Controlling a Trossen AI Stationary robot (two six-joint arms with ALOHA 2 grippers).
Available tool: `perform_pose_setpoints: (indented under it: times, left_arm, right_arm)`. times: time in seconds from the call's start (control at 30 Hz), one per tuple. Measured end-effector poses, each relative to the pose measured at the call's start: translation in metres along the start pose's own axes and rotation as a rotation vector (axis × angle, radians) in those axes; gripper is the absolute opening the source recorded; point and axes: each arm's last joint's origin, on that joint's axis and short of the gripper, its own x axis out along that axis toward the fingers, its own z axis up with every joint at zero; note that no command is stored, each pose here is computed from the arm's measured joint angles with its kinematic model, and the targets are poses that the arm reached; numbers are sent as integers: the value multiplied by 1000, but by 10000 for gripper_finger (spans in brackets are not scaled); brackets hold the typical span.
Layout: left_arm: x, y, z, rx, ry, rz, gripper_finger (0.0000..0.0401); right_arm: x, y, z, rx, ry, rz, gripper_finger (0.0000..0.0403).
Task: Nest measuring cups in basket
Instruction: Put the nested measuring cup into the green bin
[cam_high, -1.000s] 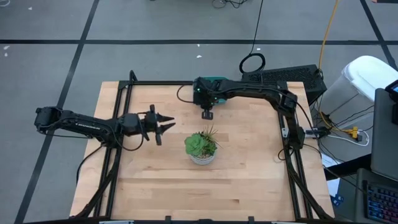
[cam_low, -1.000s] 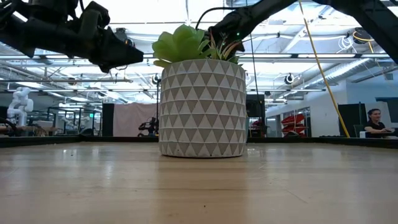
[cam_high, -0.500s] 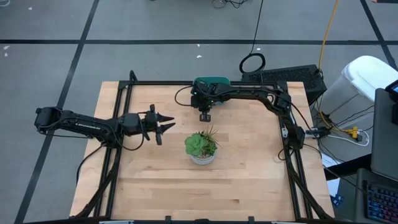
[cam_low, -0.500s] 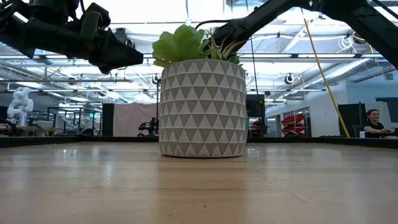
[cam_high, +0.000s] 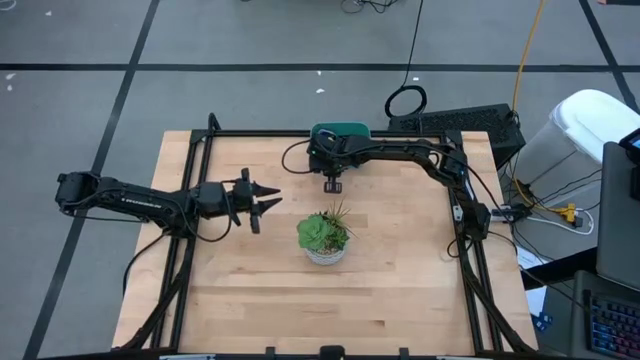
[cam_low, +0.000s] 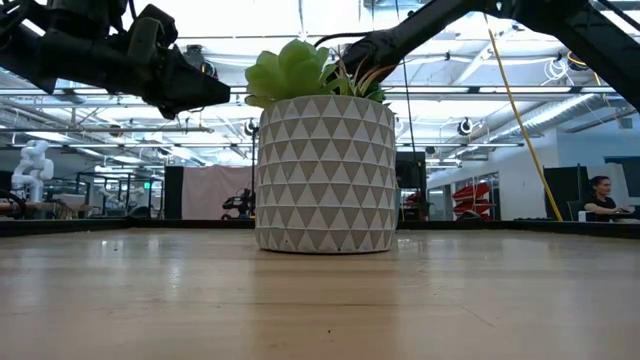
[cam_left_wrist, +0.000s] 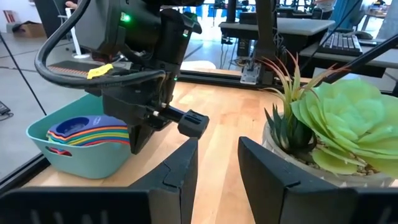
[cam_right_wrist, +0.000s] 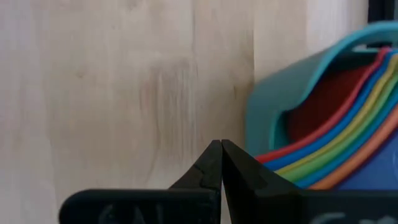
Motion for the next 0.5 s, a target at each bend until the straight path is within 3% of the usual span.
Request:
perform_pose_setpoints:
  times: [0.5]
  left_arm:
    - [0,0,-1,3,11,-2,118]
  right_arm:
    - [-14,-8,4,11,38,-130,0]
